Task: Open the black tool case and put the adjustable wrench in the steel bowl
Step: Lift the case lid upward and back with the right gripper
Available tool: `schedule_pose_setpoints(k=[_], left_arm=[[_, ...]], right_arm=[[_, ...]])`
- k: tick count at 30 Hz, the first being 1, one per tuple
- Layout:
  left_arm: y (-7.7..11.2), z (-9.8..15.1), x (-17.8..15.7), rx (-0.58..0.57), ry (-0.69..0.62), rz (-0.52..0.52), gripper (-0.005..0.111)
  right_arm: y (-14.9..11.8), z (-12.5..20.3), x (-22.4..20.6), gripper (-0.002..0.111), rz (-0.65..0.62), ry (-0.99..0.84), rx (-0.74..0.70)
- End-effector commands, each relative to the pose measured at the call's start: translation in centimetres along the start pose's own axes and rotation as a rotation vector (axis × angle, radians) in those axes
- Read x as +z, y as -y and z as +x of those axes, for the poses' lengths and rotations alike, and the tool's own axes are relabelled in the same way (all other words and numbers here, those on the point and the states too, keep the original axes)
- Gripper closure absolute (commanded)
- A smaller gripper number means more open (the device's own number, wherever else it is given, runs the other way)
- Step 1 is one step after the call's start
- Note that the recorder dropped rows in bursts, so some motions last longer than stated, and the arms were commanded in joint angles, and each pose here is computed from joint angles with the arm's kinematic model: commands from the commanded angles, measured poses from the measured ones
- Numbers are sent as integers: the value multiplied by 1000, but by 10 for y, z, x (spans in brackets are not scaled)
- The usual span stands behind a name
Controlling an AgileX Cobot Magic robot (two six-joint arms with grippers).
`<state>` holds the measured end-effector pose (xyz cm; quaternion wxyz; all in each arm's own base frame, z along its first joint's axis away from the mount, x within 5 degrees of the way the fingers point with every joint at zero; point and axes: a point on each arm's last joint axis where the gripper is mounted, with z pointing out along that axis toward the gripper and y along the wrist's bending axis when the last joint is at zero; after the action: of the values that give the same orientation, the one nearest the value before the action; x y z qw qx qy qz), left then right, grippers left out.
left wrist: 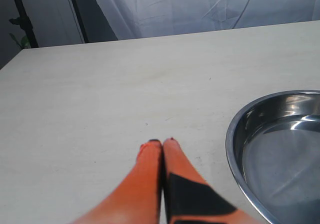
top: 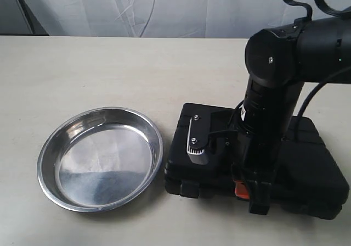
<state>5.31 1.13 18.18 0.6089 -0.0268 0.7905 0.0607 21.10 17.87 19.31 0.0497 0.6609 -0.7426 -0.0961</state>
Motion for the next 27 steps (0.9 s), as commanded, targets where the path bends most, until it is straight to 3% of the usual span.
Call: schedule_pose_setpoints(k=[1, 5, 10, 20, 27], left_arm=[[0, -2, -1, 0, 18, -2, 107], [0, -2, -1, 0, 18, -2, 107], [0, -2, -1, 0, 18, -2, 107], [0, -2, -1, 0, 18, -2, 107], [0, -2, -1, 0, 18, -2, 107]], right_arm=[[2, 1, 14, 109, 25, 33, 28], [3, 9, 41, 109, -32, -33, 46], [-4, 12, 20, 109, 11, -23, 16], [-13, 13, -71, 109, 342, 118, -58], [3, 12, -89, 109, 592, 127, -114]])
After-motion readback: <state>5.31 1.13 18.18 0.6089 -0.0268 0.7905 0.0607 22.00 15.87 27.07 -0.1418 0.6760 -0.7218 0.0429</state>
